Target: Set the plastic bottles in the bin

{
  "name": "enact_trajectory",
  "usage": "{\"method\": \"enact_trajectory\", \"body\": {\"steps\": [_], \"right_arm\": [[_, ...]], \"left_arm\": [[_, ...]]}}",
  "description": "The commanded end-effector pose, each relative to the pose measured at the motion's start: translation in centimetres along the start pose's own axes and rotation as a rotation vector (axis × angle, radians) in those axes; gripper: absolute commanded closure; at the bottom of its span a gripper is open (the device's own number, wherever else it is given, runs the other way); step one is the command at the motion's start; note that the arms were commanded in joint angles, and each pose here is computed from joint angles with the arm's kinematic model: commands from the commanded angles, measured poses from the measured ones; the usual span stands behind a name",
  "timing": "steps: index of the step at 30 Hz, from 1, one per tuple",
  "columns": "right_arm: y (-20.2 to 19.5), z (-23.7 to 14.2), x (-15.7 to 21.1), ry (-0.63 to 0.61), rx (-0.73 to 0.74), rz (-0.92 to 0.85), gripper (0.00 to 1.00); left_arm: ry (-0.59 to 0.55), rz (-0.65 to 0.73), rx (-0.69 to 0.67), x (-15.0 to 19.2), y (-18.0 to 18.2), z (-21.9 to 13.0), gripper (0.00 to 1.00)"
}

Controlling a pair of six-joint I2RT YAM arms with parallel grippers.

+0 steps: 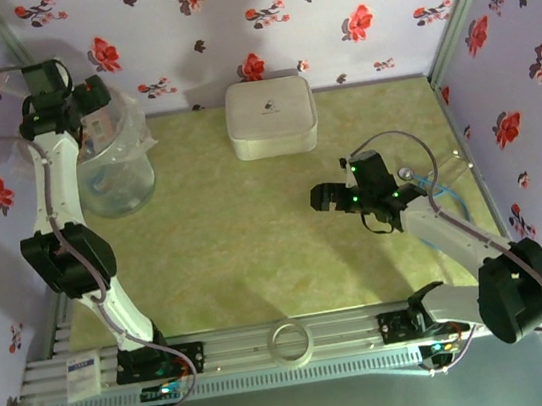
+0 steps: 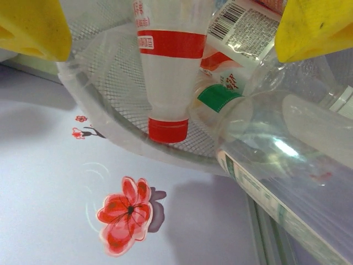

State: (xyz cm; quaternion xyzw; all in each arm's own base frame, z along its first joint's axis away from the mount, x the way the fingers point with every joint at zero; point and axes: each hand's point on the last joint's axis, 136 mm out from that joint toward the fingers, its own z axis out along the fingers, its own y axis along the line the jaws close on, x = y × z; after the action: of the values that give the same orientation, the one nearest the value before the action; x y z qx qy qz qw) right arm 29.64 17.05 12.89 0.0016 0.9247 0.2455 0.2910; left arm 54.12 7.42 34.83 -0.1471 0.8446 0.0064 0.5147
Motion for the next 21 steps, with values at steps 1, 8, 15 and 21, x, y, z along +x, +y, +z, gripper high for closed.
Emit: {"method": "enact_trajectory", "body": {"steps": [1,8,15,21], "right_arm": [[0.9,-0.9,-1.4,-0.039,-0.006,-0.010,0.01],[0.8,-2.6,-3.3,-0.115,0.036,-0.035,0.01],[0.9,-3.0,-3.7,-0.135,0.033,-0.019,0.01],[0.2,-2.7,-2.4,-0.117,0.035,0.016,0.01]], "left_arm": [[-0.064,0.059,0.054,-2.8,-1.8,-4.2,0.03],[-0.189,0.086,0.021,-5.8,-1.4,-10.0,0.02],[-0.251,-0.024,-0.043,-8.8,2.2,-9.6,0.00],[-0.281,-0.151,-0.086,-10.6,4.5,-5.2,0.00]]}}
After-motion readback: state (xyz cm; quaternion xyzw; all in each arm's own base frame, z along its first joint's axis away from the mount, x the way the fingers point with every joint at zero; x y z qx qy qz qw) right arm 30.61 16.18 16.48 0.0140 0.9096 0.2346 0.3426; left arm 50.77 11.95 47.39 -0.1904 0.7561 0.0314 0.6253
